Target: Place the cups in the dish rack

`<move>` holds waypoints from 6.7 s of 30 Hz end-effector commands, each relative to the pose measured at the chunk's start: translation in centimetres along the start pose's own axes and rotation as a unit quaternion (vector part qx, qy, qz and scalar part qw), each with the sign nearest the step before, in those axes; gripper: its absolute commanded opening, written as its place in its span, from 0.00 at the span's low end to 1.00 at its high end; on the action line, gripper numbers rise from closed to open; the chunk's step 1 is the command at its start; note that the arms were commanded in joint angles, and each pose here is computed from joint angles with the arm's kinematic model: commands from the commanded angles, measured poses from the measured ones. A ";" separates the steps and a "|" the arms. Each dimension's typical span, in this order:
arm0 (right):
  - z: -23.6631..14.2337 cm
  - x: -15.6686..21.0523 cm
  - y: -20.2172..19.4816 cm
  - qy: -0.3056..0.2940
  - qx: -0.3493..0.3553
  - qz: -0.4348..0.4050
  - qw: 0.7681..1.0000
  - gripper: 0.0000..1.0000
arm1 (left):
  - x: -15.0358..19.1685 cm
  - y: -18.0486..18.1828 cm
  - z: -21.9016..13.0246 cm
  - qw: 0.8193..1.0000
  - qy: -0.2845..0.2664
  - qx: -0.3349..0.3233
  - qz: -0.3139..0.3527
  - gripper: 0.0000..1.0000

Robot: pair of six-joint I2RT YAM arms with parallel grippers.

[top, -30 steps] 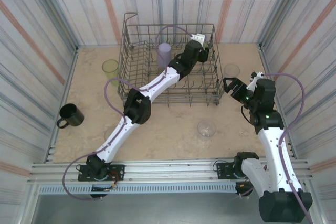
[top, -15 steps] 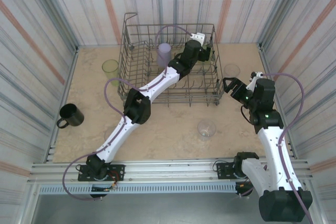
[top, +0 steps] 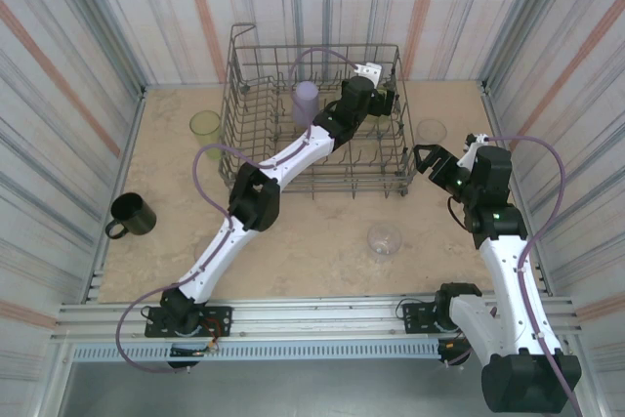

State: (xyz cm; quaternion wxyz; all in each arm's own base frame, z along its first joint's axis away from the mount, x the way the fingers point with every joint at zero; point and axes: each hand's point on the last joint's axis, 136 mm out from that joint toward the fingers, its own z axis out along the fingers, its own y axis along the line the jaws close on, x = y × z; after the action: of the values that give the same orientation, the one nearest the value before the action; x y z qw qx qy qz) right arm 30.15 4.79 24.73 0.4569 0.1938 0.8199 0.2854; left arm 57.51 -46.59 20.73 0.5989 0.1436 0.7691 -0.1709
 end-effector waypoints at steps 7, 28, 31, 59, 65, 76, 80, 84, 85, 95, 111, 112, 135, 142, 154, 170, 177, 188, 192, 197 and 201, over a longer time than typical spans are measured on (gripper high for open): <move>-0.7 -0.5 0.8 0.004 -0.003 -0.005 1.000 0.99 | -13.4 -2.6 -7.5 0.993 -0.113 0.024 0.000 0.99; -3.3 0.1 1.0 0.028 0.022 -0.029 0.999 0.99 | -15.3 2.4 -24.3 0.999 -0.036 -0.025 0.033 0.99; -3.5 0.4 1.0 0.031 0.022 -0.027 0.999 0.99 | -14.3 4.2 -26.6 0.998 -0.011 -0.054 0.031 0.99; -2.6 2.7 1.4 0.064 0.016 -0.035 0.997 0.99 | -0.4 27.4 -45.9 0.908 0.176 -0.372 -0.079 0.99; -1.8 3.1 1.9 0.075 0.009 -0.039 0.996 0.99 | 1.9 30.4 -48.4 0.886 0.208 -0.393 -0.133 0.99; -1.8 3.2 2.5 0.077 0.001 -0.047 0.996 0.99 | 6.9 34.4 -50.6 0.821 0.279 -0.447 -0.222 0.99; -2.0 3.2 2.8 0.078 -0.004 -0.048 0.996 0.99 | 8.8 35.5 -51.2 0.795 0.302 -0.463 -0.251 0.99; -2.3 3.2 2.9 0.077 -0.004 -0.052 0.996 0.99 | 10.3 36.7 -51.3 0.777 0.312 -0.473 -0.274 0.99; -2.3 3.2 2.9 0.078 -0.006 -0.053 0.996 0.99 | 10.5 36.9 -51.3 0.775 0.312 -0.475 -0.278 0.99; -2.3 3.5 2.8 0.077 -0.007 -0.050 0.996 0.99 | 13.1 39.3 -50.6 0.750 0.328 -0.486 -0.306 0.99; -2.9 3.6 3.1 0.073 -0.013 -0.046 0.996 0.99 | 14.9 43.3 -50.1 0.723 0.308 -0.527 -0.325 0.86; -2.9 3.6 3.1 0.072 -0.013 -0.045 0.996 0.99 | 15.1 43.5 -50.0 0.721 0.309 -0.527 -0.328 0.84; -2.7 3.7 3.1 0.078 -0.011 -0.044 0.996 0.99 | 19.2 44.9 -48.9 0.686 0.349 -0.541 -0.339 0.50; -2.7 3.8 3.1 0.078 -0.009 -0.044 0.996 0.99 | 19.9 45.2 -49.1 0.673 0.366 -0.548 -0.336 0.34; -2.7 3.6 3.4 0.075 -0.014 -0.044 0.996 0.99 | 19.5 44.9 -48.9 0.677 0.379 -0.535 -0.335 0.00; -3.1 3.6 4.2 0.075 -0.026 -0.039 0.996 0.99 | 12.4 41.3 -46.3 0.777 0.300 -0.408 -0.373 0.00; -3.1 4.0 4.4 0.078 -0.027 -0.037 0.996 0.99 | 8.5 40.4 -46.3 0.805 0.277 -0.376 -0.365 0.00; -2.5 4.7 5.1 0.087 -0.030 -0.038 0.995 0.99 | 3.2 37.8 -45.2 0.856 0.231 -0.286 -0.363 0.00; -2.2 5.1 5.3 0.093 -0.030 -0.040 0.994 0.99 | 1.4 36.9 -44.9 0.873 0.210 -0.256 -0.357 0.00; -2.0 5.3 5.5 0.095 -0.030 -0.043 0.994 0.99 | -1.2 35.5 -44.5 0.896 0.173 -0.211 -0.351 0.00; -1.9 5.5 5.6 0.097 -0.030 -0.045 0.994 0.99 | -3.4 34.1 -43.8 0.911 0.146 -0.157 -0.352 0.00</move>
State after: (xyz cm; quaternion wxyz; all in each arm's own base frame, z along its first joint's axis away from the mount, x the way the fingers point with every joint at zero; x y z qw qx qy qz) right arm 25.71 11.72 25.16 0.3851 0.1034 0.8647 0.3055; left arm 33.39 4.43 25.15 0.3146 -0.2655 0.8937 -0.1786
